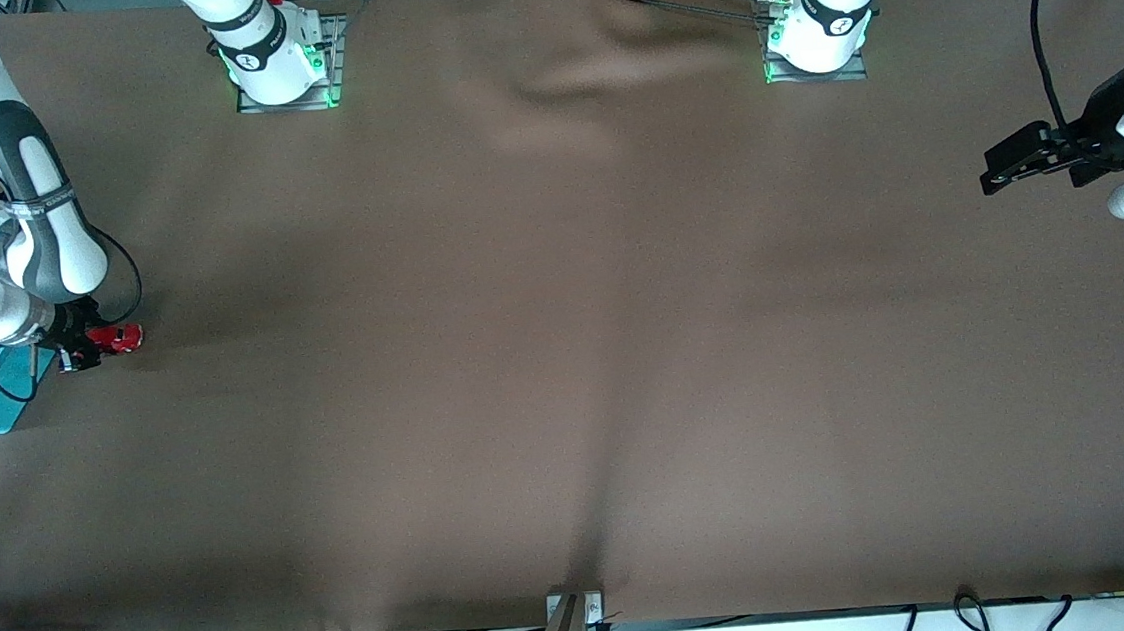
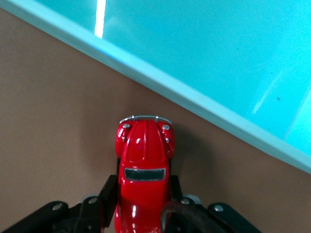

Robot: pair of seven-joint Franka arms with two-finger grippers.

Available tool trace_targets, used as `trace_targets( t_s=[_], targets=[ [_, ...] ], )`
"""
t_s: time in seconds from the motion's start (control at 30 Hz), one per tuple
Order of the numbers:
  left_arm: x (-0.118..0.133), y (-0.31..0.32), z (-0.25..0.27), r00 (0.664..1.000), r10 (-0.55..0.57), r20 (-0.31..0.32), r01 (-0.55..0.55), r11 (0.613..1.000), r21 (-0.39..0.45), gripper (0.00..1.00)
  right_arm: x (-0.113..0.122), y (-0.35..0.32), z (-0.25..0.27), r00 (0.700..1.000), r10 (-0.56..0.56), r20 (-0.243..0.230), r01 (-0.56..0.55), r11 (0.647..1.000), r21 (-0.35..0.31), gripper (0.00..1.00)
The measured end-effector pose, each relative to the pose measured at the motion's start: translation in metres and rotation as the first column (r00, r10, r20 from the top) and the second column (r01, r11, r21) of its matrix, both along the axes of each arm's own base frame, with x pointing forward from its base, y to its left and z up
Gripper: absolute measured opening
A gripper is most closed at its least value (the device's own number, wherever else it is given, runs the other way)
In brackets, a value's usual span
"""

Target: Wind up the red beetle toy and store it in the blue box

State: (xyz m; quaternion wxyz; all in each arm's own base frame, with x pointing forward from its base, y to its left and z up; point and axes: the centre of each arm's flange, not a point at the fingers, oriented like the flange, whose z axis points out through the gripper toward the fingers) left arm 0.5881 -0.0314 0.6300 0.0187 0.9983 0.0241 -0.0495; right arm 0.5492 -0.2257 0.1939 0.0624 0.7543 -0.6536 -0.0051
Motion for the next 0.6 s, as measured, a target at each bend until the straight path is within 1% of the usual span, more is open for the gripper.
trace_targets(
  t_s=[0.3,0.43,0.6],
  targets=[
    [0.0,0.0,0.0,1.0,0.0,0.0,0.0,1.0,0.0,1.0,0.006,0.017,0.014,1.0,0.025,-0.005,-0.024,0.999,0.028,0.46],
    [0.0,0.0,0.0,1.0,0.0,0.0,0.0,1.0,0.0,1.0,0.006,0.019,0.023,0.998,0.051,-0.022,-0.05,0.998,0.044,0.46],
    [0.0,0.0,0.0,1.0,0.0,0.0,0.0,1.0,0.0,1.0,0.008,0.024,0.035,0.992,0.116,-0.042,-0.113,0.991,0.072,0.46]
  ],
)
